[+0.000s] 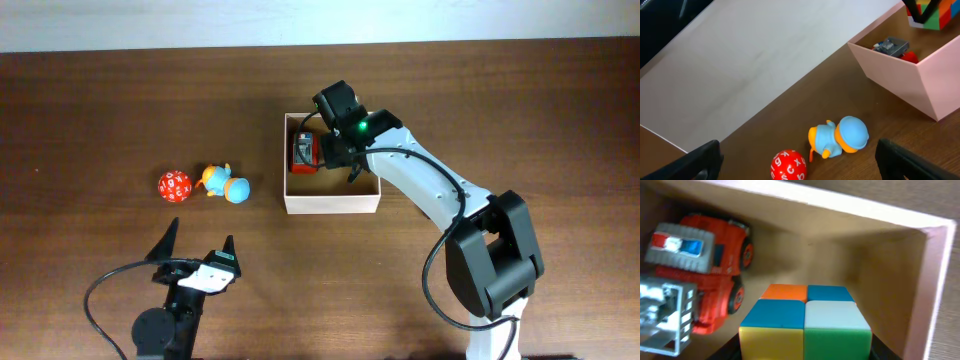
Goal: Pack container
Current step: 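Carry the cube left and lower it into the box beside the truck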
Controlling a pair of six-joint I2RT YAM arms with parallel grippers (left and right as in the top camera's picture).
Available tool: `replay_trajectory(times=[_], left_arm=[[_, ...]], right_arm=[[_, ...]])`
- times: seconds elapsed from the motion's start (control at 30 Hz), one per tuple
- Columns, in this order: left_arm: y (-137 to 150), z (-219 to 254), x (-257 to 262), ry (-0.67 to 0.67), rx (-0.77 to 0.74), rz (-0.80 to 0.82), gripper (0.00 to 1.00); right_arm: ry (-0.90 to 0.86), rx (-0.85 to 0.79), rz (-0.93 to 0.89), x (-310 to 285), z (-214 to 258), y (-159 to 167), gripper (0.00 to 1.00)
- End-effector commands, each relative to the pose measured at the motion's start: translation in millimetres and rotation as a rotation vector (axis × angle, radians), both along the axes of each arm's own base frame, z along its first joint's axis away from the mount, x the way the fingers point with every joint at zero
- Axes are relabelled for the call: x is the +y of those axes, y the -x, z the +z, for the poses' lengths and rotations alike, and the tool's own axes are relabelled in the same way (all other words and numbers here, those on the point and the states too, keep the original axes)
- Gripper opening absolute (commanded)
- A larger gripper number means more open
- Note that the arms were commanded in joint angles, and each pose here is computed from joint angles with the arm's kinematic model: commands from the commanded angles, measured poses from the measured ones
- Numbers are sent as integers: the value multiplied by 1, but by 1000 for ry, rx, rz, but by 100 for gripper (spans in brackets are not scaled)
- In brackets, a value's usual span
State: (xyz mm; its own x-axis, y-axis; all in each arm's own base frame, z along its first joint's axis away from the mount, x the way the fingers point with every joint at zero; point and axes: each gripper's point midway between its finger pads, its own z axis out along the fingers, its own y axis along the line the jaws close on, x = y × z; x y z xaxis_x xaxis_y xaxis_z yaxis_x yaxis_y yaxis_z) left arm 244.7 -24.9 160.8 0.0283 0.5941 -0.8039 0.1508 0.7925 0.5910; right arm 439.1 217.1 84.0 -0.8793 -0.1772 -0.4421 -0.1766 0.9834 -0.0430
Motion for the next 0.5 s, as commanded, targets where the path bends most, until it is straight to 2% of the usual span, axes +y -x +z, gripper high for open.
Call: replay_trajectory(times=[0.0, 0.47], left_arm=[[0, -1, 3, 5, -2, 14, 99], [0, -1, 3, 5, -2, 14, 99]], right_arm=[[66, -50, -33, -9, 2, -11, 47], [78, -79, -66, -24, 4, -24, 47]])
